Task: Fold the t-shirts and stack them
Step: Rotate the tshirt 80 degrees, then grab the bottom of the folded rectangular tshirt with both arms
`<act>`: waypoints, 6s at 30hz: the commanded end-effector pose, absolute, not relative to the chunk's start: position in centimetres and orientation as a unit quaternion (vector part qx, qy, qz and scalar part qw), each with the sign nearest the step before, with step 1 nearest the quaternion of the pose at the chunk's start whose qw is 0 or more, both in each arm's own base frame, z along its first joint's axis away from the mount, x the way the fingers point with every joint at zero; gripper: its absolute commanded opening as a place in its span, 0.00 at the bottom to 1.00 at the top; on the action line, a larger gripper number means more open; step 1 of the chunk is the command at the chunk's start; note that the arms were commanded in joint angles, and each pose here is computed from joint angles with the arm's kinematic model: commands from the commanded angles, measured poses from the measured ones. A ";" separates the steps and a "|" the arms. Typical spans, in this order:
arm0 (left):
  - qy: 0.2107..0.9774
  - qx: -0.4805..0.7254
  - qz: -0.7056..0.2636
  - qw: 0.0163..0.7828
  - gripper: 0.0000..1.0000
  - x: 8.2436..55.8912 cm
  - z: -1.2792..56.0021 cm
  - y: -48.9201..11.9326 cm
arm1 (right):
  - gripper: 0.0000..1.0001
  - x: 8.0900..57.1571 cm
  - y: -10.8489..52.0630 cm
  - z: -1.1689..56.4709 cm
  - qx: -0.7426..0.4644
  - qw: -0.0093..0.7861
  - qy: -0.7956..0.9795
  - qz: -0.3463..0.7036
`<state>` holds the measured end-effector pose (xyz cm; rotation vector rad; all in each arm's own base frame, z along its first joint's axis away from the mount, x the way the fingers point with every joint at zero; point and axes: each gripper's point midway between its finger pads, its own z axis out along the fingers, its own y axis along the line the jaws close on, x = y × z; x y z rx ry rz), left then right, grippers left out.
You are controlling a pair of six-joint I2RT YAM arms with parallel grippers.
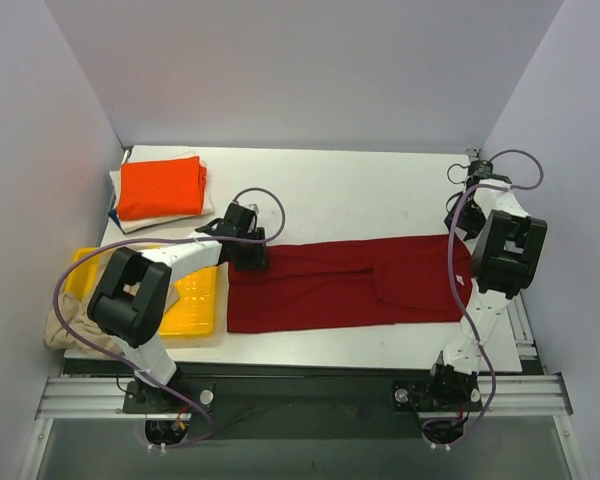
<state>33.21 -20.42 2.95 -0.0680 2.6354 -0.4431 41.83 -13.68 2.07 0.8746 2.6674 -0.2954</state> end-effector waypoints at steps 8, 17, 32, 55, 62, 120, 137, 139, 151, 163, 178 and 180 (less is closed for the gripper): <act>0.938 0.028 -0.173 0.300 0.54 33.7 8.6 -21.8 | 0.47 41.6 -10.9 10.9 0.280 0.245 0.923 -0.100; 0.933 0.053 -0.222 0.277 0.54 31.7 5.5 -24.2 | 0.46 35.9 -3.2 9.9 0.252 0.217 0.942 -0.028; 0.950 0.032 -0.199 0.239 0.54 28.8 2.0 -22.5 | 0.43 28.5 1.7 1.1 0.256 0.069 0.964 -0.014; 0.919 0.051 -0.270 0.284 0.54 27.2 9.1 -24.3 | 0.41 45.1 3.6 4.4 0.221 0.123 0.966 0.051; 0.938 0.050 -0.218 0.265 0.54 28.4 5.4 -23.4 | 0.42 43.7 4.3 8.8 0.203 0.155 0.963 0.081; 0.894 0.222 -0.380 0.090 0.54 15.5 2.3 -39.8 | 0.38 50.0 9.8 -0.3 0.227 0.060 0.966 0.105; 0.863 0.229 -0.393 0.219 0.56 19.8 12.2 -38.5 | 0.41 48.6 9.0 19.8 0.170 0.245 0.940 0.164; 0.870 0.218 -0.379 0.229 0.56 20.2 12.4 -36.8 | 0.41 46.6 8.8 20.3 0.166 0.243 0.943 0.156; 0.919 0.213 -0.272 0.191 0.56 18.0 7.3 -28.2 | 0.41 20.7 9.8 9.5 0.146 0.057 0.982 0.101; 0.931 0.183 -0.272 0.159 0.56 16.6 6.0 -27.5 | 0.36 10.9 10.1 3.9 0.144 -0.026 0.986 0.075; 0.931 0.201 -0.283 0.112 0.55 15.2 4.9 -28.1 | 0.31 8.2 9.4 0.6 0.145 -0.083 0.985 0.052; 0.930 0.205 -0.288 0.102 0.55 14.9 4.6 -28.4 | 0.30 8.0 9.3 0.3 0.143 -0.086 0.985 0.050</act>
